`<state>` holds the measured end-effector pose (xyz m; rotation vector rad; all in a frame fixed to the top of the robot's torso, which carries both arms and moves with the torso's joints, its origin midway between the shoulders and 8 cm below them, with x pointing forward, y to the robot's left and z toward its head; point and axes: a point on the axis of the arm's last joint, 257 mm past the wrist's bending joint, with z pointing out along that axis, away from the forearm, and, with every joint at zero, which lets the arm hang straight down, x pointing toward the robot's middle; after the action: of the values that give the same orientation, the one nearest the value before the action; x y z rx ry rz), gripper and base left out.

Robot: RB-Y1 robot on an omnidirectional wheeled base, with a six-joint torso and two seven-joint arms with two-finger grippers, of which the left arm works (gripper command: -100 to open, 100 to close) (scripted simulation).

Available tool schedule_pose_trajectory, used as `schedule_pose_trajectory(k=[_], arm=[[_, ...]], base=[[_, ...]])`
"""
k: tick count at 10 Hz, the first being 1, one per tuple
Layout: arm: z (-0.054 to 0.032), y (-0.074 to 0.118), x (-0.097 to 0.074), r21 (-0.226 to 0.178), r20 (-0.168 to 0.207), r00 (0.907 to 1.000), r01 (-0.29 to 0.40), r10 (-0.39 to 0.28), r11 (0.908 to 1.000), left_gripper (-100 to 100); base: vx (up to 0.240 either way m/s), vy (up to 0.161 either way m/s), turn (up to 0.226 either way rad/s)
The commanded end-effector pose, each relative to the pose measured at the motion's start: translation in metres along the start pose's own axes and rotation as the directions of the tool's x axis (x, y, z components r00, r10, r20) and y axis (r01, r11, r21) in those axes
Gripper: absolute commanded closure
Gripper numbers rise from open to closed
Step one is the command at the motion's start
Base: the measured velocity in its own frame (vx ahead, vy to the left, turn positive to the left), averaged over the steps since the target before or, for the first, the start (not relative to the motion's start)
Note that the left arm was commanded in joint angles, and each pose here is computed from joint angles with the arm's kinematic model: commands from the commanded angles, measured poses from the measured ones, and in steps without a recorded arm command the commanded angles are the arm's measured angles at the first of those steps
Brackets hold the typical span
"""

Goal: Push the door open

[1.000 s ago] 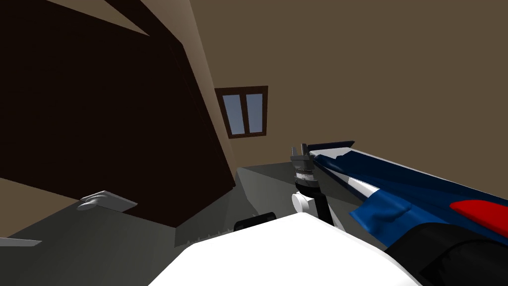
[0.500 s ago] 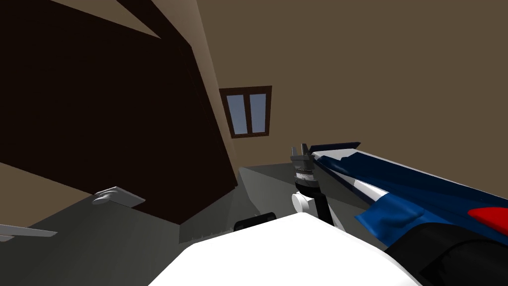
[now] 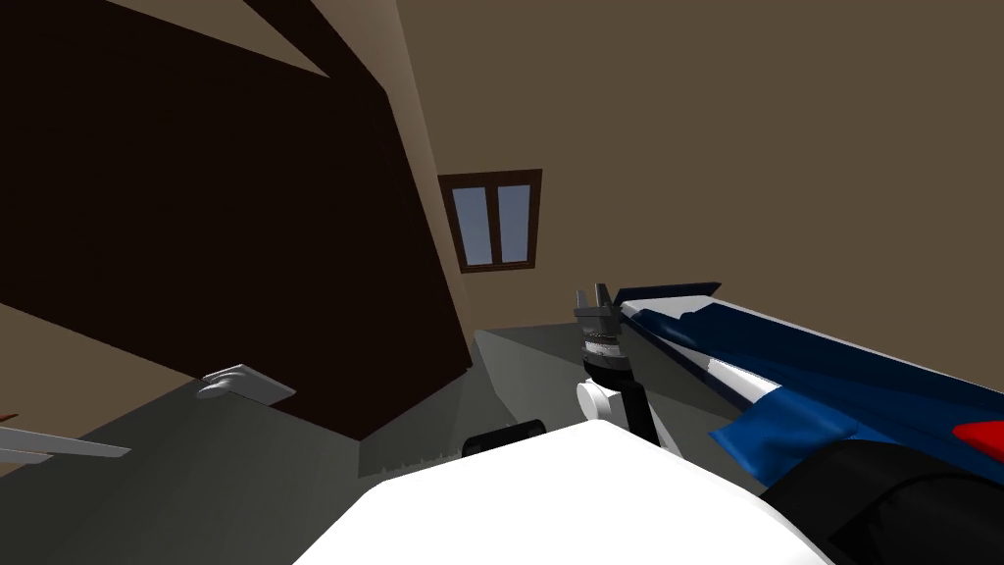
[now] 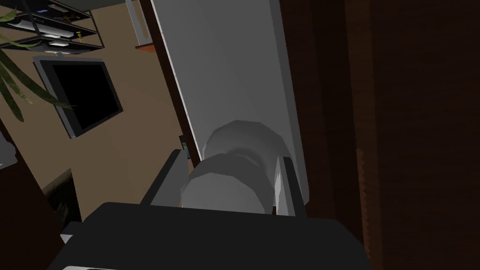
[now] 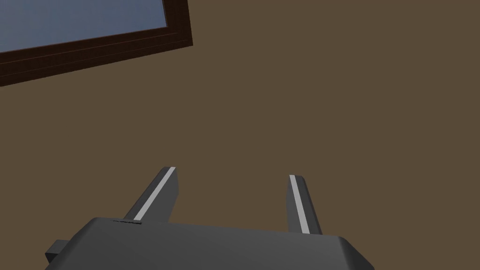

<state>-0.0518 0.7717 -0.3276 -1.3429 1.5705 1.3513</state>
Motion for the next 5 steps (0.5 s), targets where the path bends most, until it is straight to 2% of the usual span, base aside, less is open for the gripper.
schedule_pose_trajectory(k=[1, 3, 4, 5], arm=[[-0.0014, -0.0106, 0.0052, 0.022, -0.008, 0.9952, 0.098, -0.098, 0.995, 100], [-0.002, -0.0144, 0.0009, 0.037, -0.001, 0.9761, 0.217, -0.218, 0.9754, 100], [-0.0021, -0.0147, 0.0011, 0.037, -0.003, 0.9736, 0.228, -0.228, 0.9729, 100], [-0.0025, -0.0161, -0.0014, 0.044, 0.002, 0.9589, 0.283, -0.284, 0.958, 100]], base=[[0.021, 0.063, 0.062], [0.044, 0.085, 0.08], [0.02, 0.075, 0.035], [0.013, 0.073, 0.041]])
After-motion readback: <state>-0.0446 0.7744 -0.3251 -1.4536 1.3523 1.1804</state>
